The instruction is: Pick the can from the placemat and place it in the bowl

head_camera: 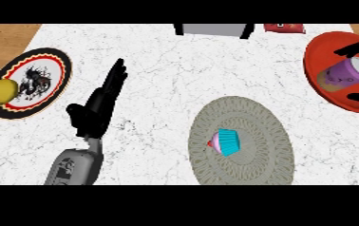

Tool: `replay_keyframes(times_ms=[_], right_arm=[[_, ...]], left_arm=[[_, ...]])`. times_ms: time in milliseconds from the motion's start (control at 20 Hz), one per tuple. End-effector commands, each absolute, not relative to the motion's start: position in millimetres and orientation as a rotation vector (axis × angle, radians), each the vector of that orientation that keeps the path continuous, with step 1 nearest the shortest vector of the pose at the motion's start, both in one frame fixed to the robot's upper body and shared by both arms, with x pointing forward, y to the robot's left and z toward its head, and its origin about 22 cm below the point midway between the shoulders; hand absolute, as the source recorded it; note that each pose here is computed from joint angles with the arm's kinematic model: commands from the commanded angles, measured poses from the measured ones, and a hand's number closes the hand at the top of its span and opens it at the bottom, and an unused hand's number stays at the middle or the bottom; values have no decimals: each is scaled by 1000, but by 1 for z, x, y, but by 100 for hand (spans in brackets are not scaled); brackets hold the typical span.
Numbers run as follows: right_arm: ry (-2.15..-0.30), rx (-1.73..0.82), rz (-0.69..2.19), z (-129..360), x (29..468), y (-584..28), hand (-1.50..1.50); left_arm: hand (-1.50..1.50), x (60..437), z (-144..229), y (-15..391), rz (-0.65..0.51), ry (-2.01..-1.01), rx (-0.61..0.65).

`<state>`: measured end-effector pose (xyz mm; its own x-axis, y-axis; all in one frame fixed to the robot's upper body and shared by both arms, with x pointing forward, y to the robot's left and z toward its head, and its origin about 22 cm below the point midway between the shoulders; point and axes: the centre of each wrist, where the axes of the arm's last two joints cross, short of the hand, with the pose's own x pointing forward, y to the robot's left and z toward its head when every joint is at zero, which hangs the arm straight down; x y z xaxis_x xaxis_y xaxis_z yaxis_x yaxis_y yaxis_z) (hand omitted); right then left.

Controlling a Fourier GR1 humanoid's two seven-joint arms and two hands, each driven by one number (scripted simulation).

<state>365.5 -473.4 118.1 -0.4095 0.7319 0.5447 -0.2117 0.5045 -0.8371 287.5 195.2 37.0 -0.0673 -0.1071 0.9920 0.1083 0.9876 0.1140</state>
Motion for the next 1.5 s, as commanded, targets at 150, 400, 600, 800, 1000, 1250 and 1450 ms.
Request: replay_keyframes(times_ms=[150,400,600,800,1000,1250,1450], right_arm=[[-1854,-130,983,114,374,-466,-150],[-1975,-112,775,135,376,-475,-150],[-1928,-65,671,147,358,-502,-150],[-1864,-14,627,157,359,-505,-150],[-1843,55,559,161,352,-515,-150],[-1818,108,569,169,346,-521,-150],[-1800,146,571,160,340,-524,-150]], left_arm=[[0,286,33,204,-166,-1625,23],[0,283,36,199,-147,-1626,25],[0,279,32,199,-154,-1613,8],[0,287,41,193,-145,-1626,12],[0,287,36,195,-137,-1630,21],[0,282,33,194,-158,-1631,0],[0,281,33,199,-138,-1635,1]])
